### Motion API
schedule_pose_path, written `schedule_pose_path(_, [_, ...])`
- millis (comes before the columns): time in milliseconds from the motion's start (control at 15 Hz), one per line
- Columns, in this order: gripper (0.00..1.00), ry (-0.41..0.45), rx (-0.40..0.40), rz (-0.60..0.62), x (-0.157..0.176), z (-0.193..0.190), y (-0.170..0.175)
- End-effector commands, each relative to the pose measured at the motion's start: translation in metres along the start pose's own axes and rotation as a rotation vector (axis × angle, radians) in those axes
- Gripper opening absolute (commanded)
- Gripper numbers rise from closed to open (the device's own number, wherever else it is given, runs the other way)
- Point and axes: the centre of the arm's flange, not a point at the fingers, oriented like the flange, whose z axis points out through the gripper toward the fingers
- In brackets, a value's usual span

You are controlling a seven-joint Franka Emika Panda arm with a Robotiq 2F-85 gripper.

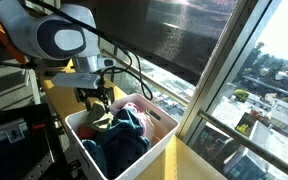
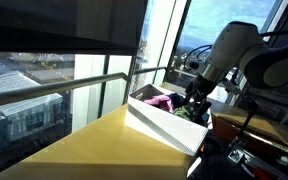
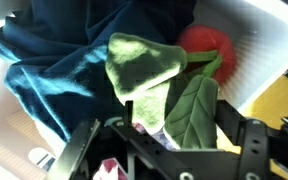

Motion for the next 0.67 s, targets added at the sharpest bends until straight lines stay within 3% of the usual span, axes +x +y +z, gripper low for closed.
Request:
schedule_pose_path(0, [1.00, 0.025, -0.054, -0.029, -0.015, -0.069, 0.006])
schedule_pose_path(200, [1.00, 0.074, -0.067, -0.056, -0.008, -0.097, 0.000])
schedule_pose_path(533, [1.00, 0.217, 0.068, -0.111, 0.031, -0.099, -0.069])
schedule_pose_path(600, [1.00, 0.174, 0.025, -0.087, 0.025, -0.096, -0.049])
